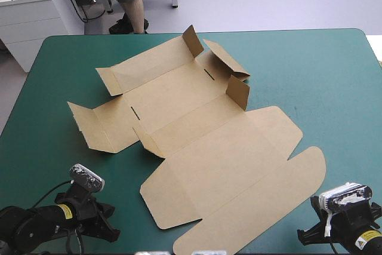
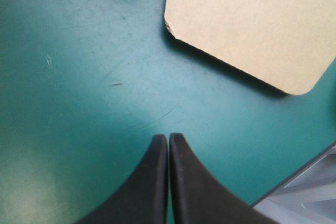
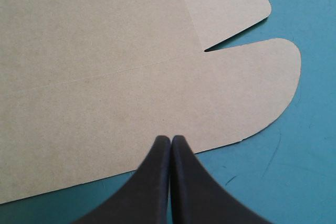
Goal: Fold the box
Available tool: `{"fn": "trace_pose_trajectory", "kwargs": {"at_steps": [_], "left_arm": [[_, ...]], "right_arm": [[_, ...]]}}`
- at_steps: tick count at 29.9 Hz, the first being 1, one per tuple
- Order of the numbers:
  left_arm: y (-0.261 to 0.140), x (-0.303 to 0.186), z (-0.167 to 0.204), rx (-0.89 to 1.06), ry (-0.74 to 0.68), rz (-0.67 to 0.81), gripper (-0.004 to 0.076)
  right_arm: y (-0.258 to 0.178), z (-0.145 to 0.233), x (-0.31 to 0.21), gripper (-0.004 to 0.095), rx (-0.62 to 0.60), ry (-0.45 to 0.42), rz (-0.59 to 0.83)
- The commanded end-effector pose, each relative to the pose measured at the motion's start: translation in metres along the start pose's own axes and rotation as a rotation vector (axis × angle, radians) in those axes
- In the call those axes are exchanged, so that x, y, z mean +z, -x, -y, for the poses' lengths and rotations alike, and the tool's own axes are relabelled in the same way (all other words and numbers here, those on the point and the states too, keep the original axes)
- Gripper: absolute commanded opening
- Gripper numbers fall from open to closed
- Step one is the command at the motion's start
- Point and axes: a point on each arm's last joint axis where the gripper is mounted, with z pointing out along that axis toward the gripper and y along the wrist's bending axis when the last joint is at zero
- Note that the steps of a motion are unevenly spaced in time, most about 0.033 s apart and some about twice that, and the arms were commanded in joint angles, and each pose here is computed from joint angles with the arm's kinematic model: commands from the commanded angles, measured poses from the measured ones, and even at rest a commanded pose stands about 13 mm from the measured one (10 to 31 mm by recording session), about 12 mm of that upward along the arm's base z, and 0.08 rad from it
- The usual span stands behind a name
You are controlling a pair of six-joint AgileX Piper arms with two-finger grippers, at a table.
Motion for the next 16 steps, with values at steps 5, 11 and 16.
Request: {"fn": "trace_pose_trajectory", "kwargs": {"at_steps": [5,11,16], "left_arm": [[0.0089,-0.0057,0.0018,-0.007,-0.010,0.067,-0.0008],[0.0089,-0.0057,0.0018,-0.007,-0.010,0.067,-0.0008],[0.0089,-0.0057,0.0018,-0.007,-0.010,0.067,-0.0008]], "right_arm": [[0.0101,0.0007,-0.0040,-0.0019,-0.007,-0.009,0.065],[0.0101,0.0007,-0.0040,-0.0019,-0.007,-0.009,0.065],[0.0101,0.0007,-0.0040,-0.0019,-0.007,-0.009,0.065]]}}
